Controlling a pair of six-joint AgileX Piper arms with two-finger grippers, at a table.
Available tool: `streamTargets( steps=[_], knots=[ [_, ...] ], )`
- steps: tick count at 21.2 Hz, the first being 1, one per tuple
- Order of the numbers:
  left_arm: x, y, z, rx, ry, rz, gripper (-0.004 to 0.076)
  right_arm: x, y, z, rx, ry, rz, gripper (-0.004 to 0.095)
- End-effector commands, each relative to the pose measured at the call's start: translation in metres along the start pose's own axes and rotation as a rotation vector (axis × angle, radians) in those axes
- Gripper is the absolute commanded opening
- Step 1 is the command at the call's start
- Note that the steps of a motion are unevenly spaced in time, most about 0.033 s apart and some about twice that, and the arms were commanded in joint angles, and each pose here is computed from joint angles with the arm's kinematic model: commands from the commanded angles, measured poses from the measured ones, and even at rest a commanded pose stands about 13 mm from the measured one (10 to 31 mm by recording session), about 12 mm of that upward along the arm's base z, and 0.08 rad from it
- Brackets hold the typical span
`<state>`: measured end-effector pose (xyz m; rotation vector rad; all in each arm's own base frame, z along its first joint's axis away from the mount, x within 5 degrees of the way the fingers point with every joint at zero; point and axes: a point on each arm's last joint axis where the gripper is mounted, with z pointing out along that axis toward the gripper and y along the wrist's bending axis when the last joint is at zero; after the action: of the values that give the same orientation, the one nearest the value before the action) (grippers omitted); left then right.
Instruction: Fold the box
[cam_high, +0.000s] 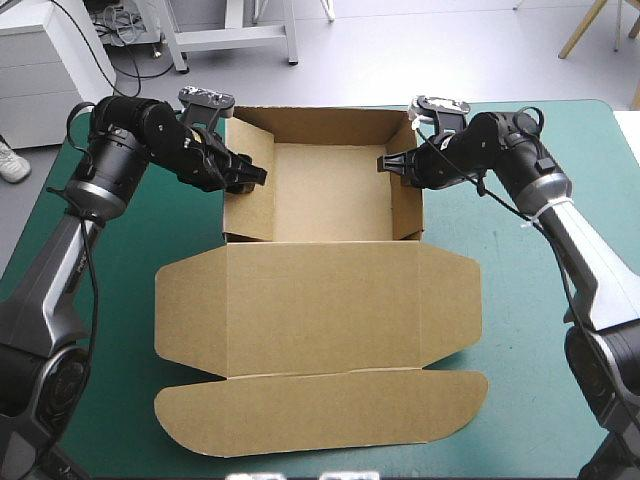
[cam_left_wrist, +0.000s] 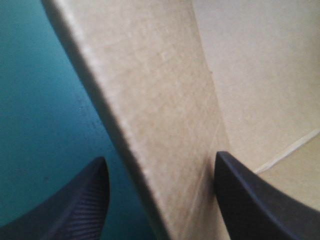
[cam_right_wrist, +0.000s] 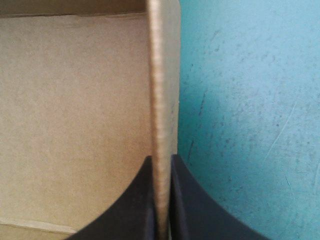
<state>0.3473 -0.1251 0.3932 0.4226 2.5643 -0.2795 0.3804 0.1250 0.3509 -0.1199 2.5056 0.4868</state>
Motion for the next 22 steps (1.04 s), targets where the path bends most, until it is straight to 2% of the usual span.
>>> streamTargets(
  steps=[1, 4, 6, 9, 10, 11, 16, 22],
  knots=[
    [-0.005, -0.002, -0.008, -0.019, -0.038, -0.008, 0.0437, -0.012, 0.007, -0.022, -0.022, -0.11, 0.015, 0.0001],
    [-0.005, 0.001, 0.009, -0.026, 0.017, -0.027, 0.0415, -0.011, 0.005, -0.013, -0.016, -0.086, 0.026, 0.0001],
    [-0.006, 0.002, 0.016, -0.026, 0.026, -0.03, 0.0349, -0.01, 0.004, -0.01, -0.013, -0.079, 0.026, 0.0001],
    [-0.008, 0.002, 0.021, -0.023, 0.015, -0.038, 0.0182, -0.01, 0.002, -0.004, -0.003, -0.07, 0.023, 0.0001],
    [-0.009, 0.002, 0.025, -0.023, 0.009, -0.046, 0.0057, -0.009, 0.001, 0.001, 0.001, -0.051, 0.026, 0.0001],
    [-0.01, 0.003, 0.029, -0.023, 0.009, -0.046, 0.0003, -0.008, 0.0, 0.004, 0.003, -0.04, 0.027, 0.0001],
    [-0.011, 0.007, 0.05, -0.045, 0.041, -0.051, -0.001, -0.001, -0.008, 0.032, 0.026, 0.062, 0.016, 0.0001],
    [-0.009, 0.011, 0.081, -0.053, 0.111, -0.06, -0.001, -0.003, -0.01, 0.035, 0.05, 0.053, -0.009, 0.0001]
  ],
)
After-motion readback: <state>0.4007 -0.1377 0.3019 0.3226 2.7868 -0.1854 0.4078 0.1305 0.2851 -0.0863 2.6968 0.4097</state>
